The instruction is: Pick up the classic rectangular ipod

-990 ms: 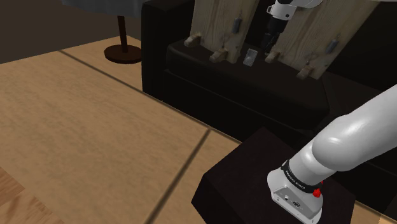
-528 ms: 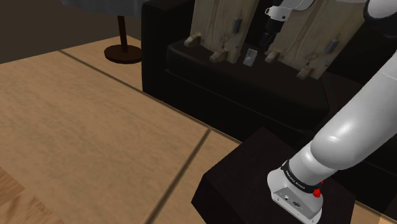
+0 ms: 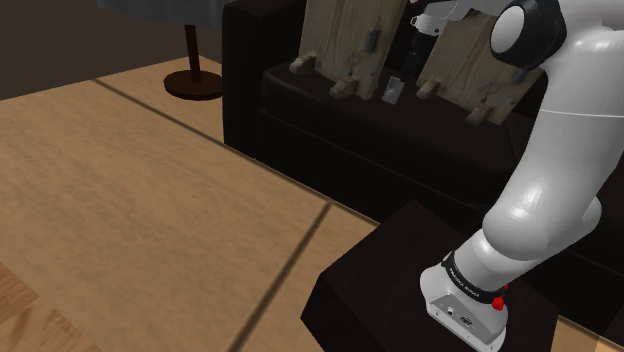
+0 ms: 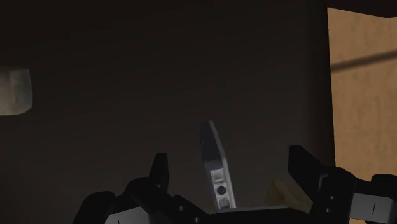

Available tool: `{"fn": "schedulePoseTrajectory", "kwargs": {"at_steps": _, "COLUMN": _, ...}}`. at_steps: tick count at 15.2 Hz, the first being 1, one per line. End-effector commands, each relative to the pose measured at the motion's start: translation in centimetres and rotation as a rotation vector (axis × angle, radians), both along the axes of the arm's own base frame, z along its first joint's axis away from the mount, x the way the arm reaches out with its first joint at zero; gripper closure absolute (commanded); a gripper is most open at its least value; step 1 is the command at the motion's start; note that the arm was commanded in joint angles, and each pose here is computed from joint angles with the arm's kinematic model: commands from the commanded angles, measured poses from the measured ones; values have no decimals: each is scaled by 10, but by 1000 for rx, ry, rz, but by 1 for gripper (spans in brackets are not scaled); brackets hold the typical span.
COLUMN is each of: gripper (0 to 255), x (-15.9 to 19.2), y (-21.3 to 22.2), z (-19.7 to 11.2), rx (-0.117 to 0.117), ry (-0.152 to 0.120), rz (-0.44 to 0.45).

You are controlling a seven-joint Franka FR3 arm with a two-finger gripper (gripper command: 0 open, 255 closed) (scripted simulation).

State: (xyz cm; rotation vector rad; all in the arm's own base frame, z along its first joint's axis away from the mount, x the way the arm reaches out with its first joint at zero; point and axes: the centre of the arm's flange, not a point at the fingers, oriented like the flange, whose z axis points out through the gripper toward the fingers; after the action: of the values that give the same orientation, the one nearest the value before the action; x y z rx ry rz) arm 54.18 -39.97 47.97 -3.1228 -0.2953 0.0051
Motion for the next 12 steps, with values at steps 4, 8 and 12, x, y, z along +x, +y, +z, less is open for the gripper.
{"fn": "schedulePoseTrajectory", "kwargs": {"at_steps": 4, "gripper": 0, "x": 3, "y": -7, "z": -23, "rx": 0, "ry": -2, "rz": 4}}
{"fn": "schedulePoseTrajectory", "kwargs": {"at_steps": 8, "gripper": 0, "x": 3, "y": -7, "z": -42, "rx": 0, "ry": -2, "rz": 4}}
{"fn": "schedulePoseTrajectory", "kwargs": {"at_steps": 12, "gripper": 255, "x": 3, "y": -6, "z": -42, "rx": 0, "ry": -2, "rz": 4}}
